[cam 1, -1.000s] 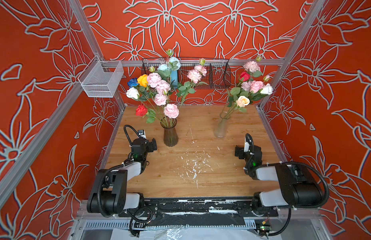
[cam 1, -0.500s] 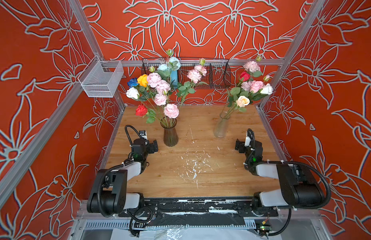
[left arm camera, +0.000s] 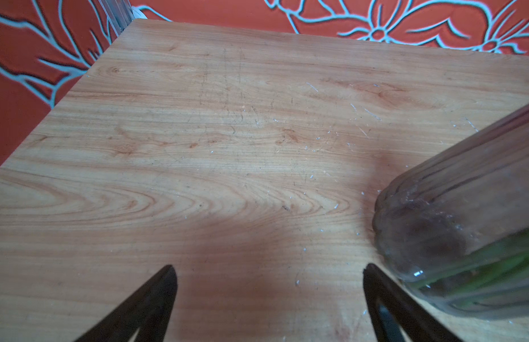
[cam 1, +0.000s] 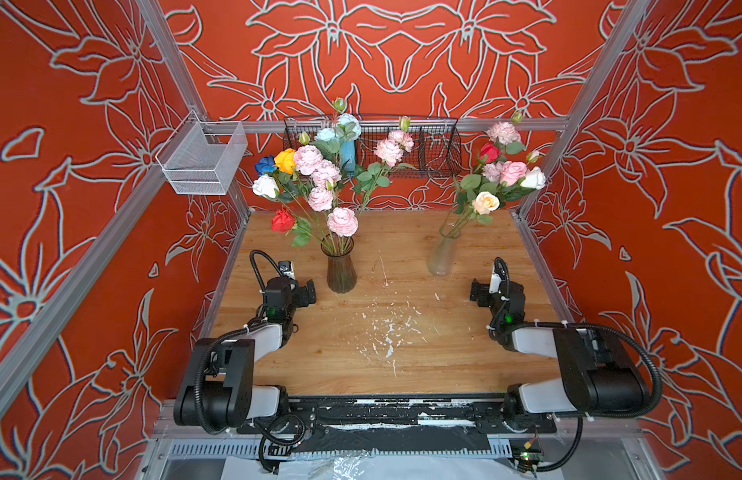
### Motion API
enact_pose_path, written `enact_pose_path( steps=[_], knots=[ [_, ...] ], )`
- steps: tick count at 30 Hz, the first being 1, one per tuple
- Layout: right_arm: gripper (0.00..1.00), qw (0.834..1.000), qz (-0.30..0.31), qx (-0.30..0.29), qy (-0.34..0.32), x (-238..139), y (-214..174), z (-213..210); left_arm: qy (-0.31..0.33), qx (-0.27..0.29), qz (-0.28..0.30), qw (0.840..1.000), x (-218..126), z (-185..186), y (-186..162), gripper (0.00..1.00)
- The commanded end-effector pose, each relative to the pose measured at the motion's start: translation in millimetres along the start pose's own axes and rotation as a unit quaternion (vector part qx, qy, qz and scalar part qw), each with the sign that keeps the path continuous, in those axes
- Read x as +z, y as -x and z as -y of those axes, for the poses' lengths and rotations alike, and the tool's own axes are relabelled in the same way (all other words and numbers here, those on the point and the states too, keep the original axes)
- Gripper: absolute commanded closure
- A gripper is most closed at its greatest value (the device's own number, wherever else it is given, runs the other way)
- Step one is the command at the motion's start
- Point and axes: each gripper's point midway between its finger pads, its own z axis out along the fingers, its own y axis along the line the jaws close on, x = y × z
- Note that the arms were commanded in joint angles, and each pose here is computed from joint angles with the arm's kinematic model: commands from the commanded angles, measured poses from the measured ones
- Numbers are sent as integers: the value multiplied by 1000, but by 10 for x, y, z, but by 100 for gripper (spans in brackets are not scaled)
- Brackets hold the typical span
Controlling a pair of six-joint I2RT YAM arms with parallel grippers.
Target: Arrange the flowers into the vase
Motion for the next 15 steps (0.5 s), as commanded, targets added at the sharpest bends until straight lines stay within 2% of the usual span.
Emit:
enact_pose_path(
  steps=[1, 15],
  knots=[
    [3, 1000, 10, 9, -3, -7, 73, 1, -4, -3, 2, 1000, -8, 11, 11, 3],
    [3, 1000, 10, 10, -4, -6, 74, 3, -1, -1, 3, 1000, -6, 10, 19, 3]
  ],
)
